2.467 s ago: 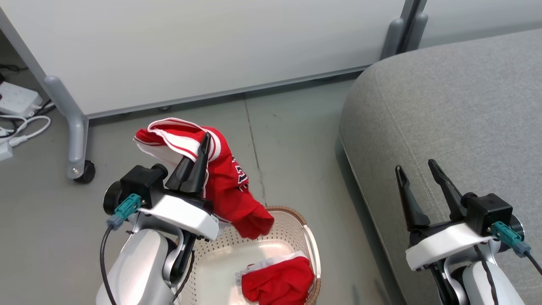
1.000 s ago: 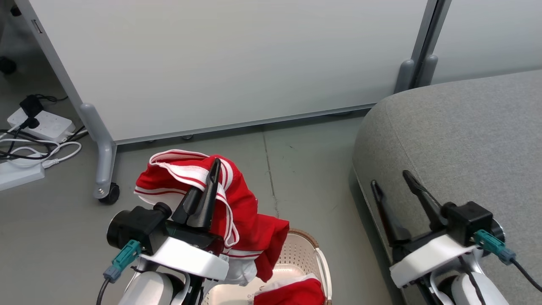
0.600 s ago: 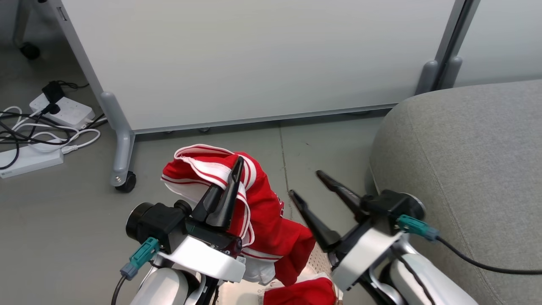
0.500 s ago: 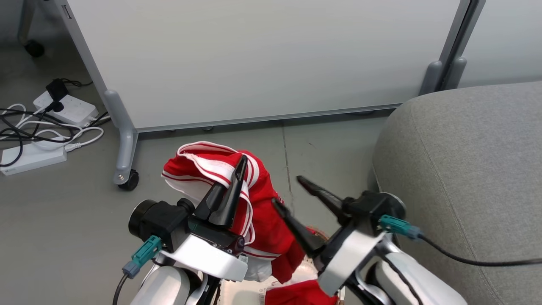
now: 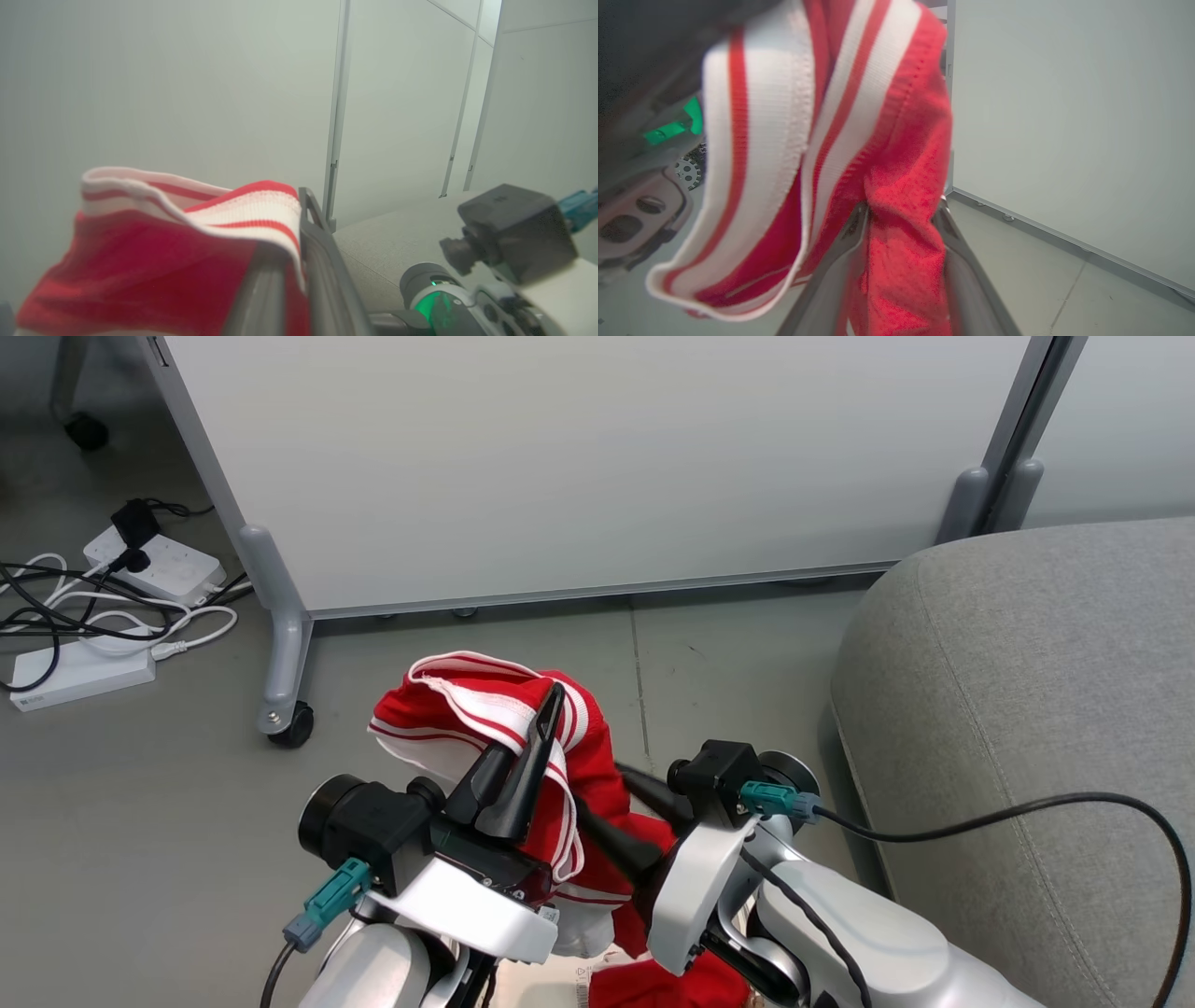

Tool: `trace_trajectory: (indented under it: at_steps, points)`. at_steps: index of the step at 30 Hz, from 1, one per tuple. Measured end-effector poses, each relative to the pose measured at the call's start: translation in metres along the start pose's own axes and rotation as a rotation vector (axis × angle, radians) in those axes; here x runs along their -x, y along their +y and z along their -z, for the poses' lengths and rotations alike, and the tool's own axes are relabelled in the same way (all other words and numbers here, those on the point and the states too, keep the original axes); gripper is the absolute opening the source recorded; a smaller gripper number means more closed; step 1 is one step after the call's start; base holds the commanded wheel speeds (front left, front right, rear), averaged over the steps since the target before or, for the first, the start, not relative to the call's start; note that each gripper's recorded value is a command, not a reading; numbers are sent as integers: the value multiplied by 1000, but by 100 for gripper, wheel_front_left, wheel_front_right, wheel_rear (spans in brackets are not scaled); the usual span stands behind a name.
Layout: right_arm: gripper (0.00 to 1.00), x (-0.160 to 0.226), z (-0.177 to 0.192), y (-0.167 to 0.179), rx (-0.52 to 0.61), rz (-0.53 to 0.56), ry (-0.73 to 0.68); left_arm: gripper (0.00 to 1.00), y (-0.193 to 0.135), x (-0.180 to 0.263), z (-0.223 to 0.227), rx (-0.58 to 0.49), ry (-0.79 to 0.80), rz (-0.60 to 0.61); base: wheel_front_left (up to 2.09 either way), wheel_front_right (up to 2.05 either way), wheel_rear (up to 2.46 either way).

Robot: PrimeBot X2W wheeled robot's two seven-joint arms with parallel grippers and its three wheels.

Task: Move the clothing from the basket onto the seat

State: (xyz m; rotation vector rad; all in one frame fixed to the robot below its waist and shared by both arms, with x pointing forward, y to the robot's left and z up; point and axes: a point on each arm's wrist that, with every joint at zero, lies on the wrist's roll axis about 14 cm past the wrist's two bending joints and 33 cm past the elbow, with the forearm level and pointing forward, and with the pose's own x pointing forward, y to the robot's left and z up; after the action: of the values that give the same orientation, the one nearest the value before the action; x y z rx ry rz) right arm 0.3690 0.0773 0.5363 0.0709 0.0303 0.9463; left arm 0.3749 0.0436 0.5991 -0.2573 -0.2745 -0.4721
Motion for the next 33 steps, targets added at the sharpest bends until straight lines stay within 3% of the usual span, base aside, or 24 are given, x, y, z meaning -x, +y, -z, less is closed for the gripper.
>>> trace_trajectory:
  at_steps: [7, 8, 9, 10, 11, 12, 20, 33]
  points:
    - [0, -2, -5, -14, -34, 43, -20, 0, -2, -1, -1, 4, -5, 7, 0, 0, 0]
    - [0, -1, -8, -18, -42, 56, -30, 7, -2, -1, -1, 3, -7, 5, 0, 0, 0]
    - [0, 0, -11, -22, -47, 71, -41, 23, -1, -2, -1, 2, -9, 3, 0, 0, 0]
    - [0, 2, -16, -28, -58, 93, -58, 46, -2, -2, -1, 2, -9, 3, 0, 0, 0]
    - [0, 3, -22, -35, -65, 115, -79, 86, -2, -3, -1, 2, -10, 1, 0, 0, 0]
    - [0, 5, -27, -41, -63, 133, -99, 100, -1, -4, -1, 2, -11, -3, 0, 0, 0]
    - [0, 35, -45, -90, -41, 289, -178, 100, -12, -8, 12, -12, 33, 50, 0, 0, 0]
    - [0, 103, -23, -146, -44, 529, -161, 100, -51, 4, 69, -28, 240, 242, 0, 0, 0]
